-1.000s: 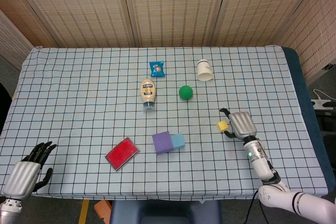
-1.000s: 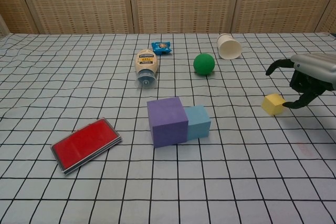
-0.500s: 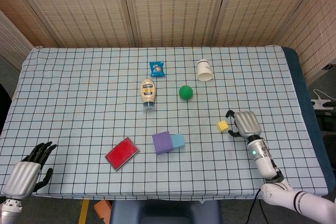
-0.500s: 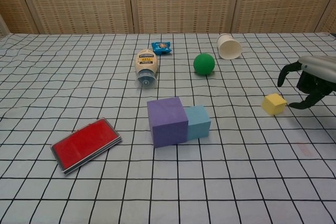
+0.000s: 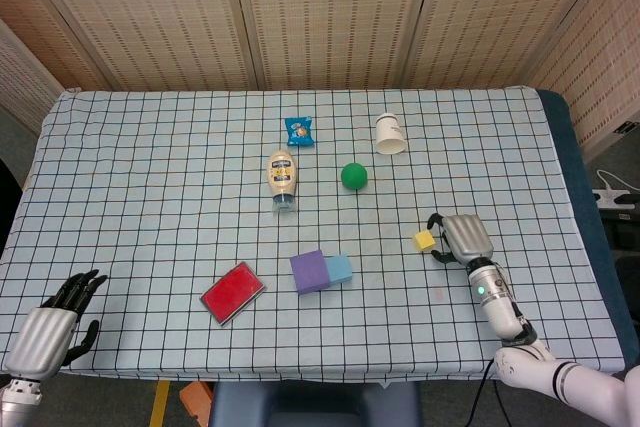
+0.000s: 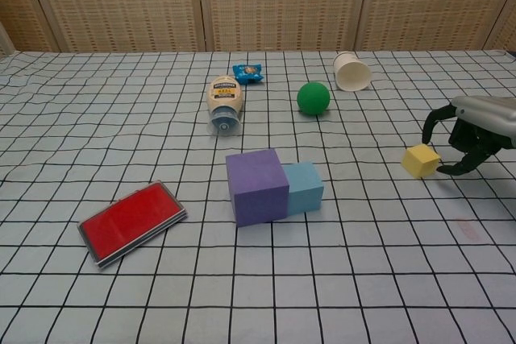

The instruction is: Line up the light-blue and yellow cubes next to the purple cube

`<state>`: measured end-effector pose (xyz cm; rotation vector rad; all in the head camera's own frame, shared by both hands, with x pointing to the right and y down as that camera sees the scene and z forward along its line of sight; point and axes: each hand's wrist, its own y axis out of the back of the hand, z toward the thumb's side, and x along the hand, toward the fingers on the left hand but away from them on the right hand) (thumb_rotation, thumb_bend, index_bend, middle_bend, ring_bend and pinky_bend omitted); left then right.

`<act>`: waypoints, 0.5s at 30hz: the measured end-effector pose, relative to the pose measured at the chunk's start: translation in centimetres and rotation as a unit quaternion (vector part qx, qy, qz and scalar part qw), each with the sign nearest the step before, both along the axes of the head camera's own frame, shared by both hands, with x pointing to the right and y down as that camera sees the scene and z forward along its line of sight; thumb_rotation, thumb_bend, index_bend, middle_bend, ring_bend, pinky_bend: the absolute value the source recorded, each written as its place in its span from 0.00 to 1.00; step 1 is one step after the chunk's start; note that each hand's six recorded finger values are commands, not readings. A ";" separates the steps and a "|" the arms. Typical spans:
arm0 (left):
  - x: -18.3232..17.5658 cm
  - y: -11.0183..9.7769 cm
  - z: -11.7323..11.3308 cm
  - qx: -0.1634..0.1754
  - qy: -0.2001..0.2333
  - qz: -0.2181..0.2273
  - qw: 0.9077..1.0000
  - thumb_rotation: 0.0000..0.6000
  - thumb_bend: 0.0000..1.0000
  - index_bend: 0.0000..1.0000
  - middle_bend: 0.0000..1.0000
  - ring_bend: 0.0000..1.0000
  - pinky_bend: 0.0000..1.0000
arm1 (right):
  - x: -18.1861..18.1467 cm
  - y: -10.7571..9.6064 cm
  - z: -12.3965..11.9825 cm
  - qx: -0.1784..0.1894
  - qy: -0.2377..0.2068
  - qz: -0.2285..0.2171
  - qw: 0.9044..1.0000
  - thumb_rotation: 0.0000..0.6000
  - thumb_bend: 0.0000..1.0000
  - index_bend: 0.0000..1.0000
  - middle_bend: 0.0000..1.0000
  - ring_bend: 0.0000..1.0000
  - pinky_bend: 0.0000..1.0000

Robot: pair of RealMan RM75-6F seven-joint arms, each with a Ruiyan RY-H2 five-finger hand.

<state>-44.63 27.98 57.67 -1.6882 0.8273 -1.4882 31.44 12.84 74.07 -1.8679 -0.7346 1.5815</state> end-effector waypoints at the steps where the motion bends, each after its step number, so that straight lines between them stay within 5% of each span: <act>1: 0.0 0.0 0.0 0.000 0.000 0.000 1.000 1.00 0.52 0.12 0.07 0.09 0.40 | 0.0 0.0 0.1 0.000 -0.001 0.001 1.000 1.00 0.13 0.44 0.92 0.82 0.90; 15: 0.1 0.0 0.0 -0.001 0.000 0.001 1.000 1.00 0.52 0.12 0.07 0.09 0.40 | 0.0 0.1 0.3 0.002 -0.011 0.004 1.000 1.00 0.13 0.45 0.92 0.82 0.90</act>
